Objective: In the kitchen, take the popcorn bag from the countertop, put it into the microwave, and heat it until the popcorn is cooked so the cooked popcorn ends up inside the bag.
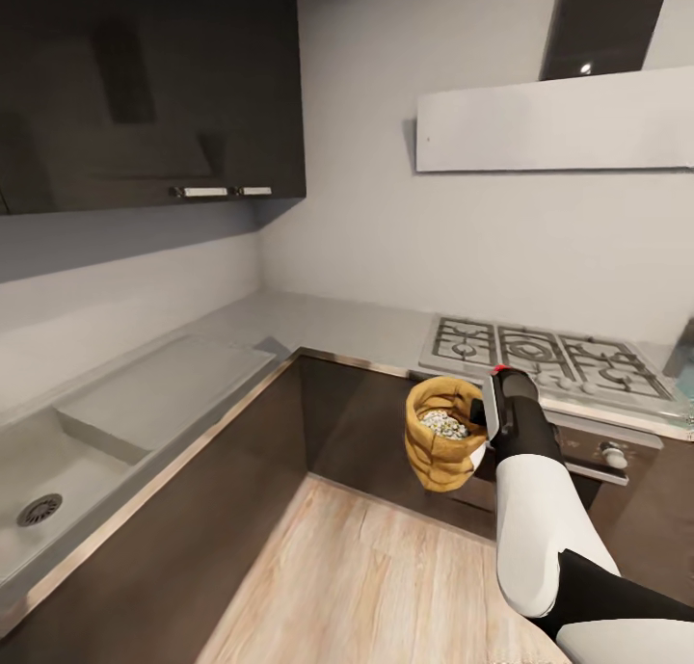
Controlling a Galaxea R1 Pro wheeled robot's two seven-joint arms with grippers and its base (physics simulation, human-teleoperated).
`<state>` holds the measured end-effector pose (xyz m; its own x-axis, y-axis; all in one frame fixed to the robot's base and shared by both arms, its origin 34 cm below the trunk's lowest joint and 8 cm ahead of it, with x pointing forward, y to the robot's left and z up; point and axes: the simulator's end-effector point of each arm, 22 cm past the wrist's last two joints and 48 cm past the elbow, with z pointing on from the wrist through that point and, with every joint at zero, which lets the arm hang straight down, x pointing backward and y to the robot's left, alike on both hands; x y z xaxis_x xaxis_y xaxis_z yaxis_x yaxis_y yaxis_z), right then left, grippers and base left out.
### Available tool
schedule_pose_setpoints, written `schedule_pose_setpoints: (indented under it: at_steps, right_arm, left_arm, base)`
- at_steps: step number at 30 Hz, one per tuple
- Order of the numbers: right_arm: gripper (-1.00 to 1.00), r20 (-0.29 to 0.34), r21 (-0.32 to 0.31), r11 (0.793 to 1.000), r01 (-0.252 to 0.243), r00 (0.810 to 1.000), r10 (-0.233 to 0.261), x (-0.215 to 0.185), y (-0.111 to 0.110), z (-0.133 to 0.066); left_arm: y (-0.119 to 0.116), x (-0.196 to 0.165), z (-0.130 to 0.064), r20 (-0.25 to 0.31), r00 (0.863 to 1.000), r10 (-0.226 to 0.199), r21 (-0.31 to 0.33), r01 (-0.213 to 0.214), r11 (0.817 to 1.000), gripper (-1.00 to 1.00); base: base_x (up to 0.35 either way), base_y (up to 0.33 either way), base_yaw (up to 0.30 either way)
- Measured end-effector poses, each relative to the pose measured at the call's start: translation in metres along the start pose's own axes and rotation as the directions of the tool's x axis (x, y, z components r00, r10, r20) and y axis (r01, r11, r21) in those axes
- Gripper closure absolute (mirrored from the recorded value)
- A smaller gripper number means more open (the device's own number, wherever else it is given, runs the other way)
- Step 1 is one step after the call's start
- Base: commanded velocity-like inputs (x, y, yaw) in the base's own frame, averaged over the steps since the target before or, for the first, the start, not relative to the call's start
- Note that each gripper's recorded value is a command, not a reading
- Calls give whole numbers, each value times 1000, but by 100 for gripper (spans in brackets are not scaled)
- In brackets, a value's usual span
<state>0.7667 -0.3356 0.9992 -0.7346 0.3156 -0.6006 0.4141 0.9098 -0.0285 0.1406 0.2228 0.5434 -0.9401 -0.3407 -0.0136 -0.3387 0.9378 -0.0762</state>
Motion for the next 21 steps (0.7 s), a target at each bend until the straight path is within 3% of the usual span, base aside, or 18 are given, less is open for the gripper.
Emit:
schedule_pose_setpoints:
  at_steps: [16,21]
  right_arm:
    - [100,17,4,1000,-5,1000,5,-7,-5,-9]
    - [100,22,4,1000,-7,1000,7,-9,-7,-11]
  left_arm:
    - [-4,-6,0,17,1000,10,10,-10,1000,-100]
    - [-6,-8,0,21,1000,12,12,-12,1000,-100]
  base:
    - [0,0,-200]
    - [-215,0,-201]
